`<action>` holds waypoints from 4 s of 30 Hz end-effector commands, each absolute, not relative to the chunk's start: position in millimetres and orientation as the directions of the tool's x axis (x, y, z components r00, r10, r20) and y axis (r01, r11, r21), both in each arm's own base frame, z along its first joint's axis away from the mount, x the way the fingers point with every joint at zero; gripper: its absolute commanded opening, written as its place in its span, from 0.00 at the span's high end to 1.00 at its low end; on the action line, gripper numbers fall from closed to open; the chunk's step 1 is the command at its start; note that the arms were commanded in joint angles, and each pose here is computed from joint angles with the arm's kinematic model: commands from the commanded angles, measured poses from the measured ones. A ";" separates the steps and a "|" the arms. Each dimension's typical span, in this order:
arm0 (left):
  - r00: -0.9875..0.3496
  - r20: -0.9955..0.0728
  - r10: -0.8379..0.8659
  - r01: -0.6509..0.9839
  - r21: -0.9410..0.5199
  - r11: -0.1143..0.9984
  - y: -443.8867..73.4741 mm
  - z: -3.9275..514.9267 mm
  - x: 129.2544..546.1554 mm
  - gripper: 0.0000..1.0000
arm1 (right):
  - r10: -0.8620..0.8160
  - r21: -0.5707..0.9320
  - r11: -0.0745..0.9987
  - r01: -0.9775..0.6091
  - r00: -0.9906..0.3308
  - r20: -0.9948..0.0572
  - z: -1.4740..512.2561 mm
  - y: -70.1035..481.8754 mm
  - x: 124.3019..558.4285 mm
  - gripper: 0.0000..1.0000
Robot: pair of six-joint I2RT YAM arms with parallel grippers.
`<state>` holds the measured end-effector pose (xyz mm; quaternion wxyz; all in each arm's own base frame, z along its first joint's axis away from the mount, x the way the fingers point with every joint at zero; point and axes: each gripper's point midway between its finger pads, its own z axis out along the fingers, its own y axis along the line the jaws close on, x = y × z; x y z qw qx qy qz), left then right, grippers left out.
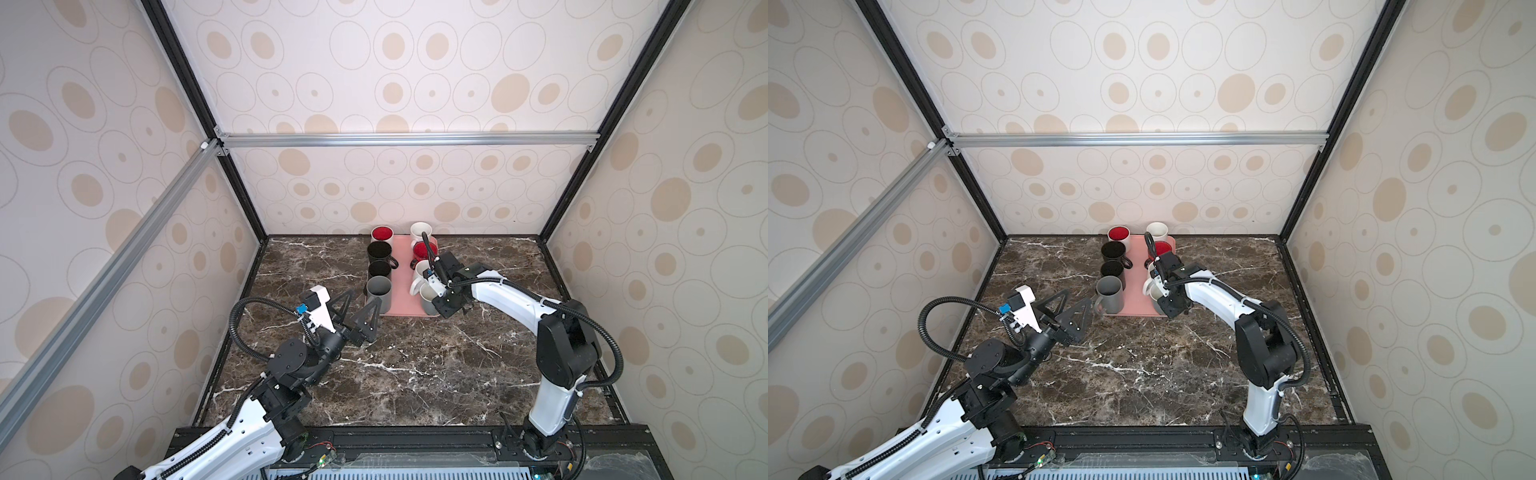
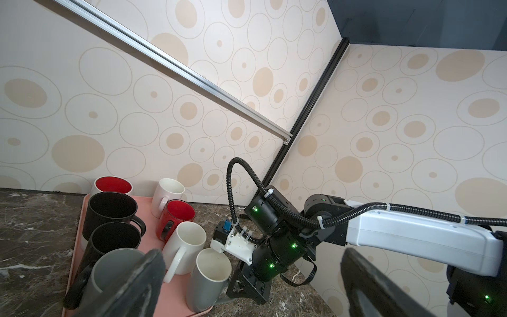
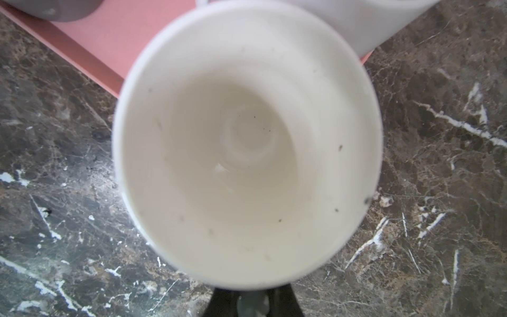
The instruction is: Turn the mug right side up
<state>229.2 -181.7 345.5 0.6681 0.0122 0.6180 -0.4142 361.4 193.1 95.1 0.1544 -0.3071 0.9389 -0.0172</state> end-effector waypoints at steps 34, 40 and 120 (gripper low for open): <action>-0.062 -0.988 -0.144 -0.142 -0.134 0.981 -71.9 274.0 382.1 0.01 | 0.092 0.122 0.992 -0.037 -0.456 -0.885 240.1 118.1 330.2 0.00; -0.189 -0.981 -0.036 -0.334 0.030 0.942 -0.4 210.8 410.9 0.01 | 0.058 0.051 0.998 0.027 -0.488 -0.871 231.7 105.5 331.2 0.00; -0.088 -0.995 0.051 -0.200 0.068 0.978 26.3 131.4 374.0 0.01 | -0.022 -0.113 0.967 0.229 -0.364 -0.931 91.8 -17.6 391.3 0.00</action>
